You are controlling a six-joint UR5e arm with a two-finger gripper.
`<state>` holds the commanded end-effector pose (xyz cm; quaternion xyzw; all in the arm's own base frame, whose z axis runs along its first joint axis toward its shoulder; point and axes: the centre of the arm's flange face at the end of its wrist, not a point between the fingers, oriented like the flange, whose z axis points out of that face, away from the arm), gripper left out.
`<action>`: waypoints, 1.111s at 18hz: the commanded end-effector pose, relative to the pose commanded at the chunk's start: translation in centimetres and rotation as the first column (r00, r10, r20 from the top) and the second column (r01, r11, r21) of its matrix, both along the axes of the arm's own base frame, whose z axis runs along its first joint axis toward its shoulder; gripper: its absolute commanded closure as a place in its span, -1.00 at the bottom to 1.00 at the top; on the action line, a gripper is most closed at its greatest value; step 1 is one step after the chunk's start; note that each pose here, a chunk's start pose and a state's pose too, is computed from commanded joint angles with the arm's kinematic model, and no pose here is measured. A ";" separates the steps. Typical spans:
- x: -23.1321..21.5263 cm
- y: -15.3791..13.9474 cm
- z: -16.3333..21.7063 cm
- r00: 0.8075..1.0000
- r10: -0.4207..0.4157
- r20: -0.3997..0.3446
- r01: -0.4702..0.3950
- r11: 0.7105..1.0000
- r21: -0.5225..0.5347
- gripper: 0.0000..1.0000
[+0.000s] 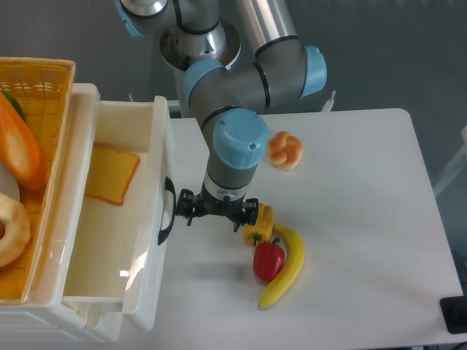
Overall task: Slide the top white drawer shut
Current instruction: 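Push the drawer front with the gripper, sliding the drawer shut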
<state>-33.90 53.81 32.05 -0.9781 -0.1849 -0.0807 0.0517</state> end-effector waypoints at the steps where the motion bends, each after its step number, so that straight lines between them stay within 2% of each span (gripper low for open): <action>1: 0.2 0.1 -0.1 1.000 -0.003 0.003 0.003 1.000 0.001 -1.00; 20: 5.4 3.2 0.0 0.995 -0.101 0.007 0.101 0.995 0.015 -1.00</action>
